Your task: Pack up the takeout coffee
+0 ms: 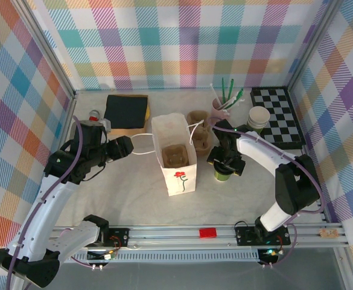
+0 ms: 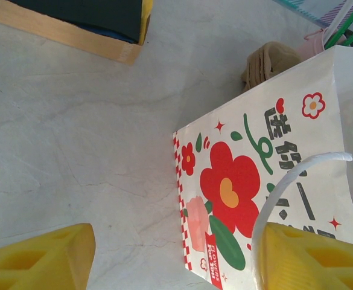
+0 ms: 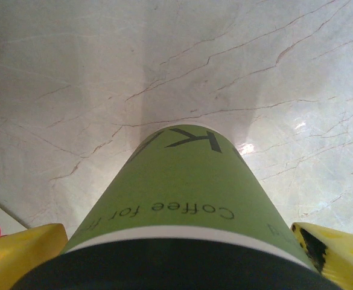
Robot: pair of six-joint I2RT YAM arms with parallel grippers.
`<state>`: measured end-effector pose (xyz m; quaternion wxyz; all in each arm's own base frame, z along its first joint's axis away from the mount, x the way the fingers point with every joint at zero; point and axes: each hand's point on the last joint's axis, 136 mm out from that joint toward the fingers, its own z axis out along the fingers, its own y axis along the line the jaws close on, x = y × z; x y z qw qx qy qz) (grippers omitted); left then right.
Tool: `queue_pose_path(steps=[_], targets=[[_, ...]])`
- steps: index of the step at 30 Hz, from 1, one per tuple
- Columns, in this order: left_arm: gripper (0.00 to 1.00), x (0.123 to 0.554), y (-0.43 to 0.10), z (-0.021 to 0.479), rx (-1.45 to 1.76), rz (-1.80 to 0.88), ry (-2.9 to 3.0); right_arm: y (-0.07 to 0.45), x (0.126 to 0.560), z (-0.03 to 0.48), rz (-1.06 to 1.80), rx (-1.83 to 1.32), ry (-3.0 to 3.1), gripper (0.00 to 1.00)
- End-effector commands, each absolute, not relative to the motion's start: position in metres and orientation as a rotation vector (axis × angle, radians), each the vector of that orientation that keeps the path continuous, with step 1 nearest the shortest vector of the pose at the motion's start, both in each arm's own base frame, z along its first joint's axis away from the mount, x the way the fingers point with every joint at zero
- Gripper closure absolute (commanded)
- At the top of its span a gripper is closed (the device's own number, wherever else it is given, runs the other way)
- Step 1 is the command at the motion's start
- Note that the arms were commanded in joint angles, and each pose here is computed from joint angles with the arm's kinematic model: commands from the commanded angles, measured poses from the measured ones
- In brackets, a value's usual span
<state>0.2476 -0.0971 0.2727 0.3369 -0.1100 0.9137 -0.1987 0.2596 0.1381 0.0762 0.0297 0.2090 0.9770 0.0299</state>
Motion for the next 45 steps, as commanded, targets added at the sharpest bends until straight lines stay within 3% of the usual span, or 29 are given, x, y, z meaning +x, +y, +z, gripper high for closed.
queue_pose_path(steps=[1,24,37,45], targets=[[0.3,0.245,-0.094,0.274,-0.275,-0.493,2.383,0.138,0.256,0.074,0.07,0.624,3.056,0.07],[0.3,0.246,-0.094,0.277,-0.271,-0.488,2.374,0.134,0.248,0.059,-0.002,0.628,3.075,0.09],[0.3,0.244,-0.092,0.282,-0.272,-0.488,2.365,0.128,0.24,0.054,-0.062,0.603,3.081,0.26],[0.31,0.243,-0.089,0.298,-0.251,-0.463,2.348,0.133,0.24,0.088,-0.017,0.436,3.062,0.34]])
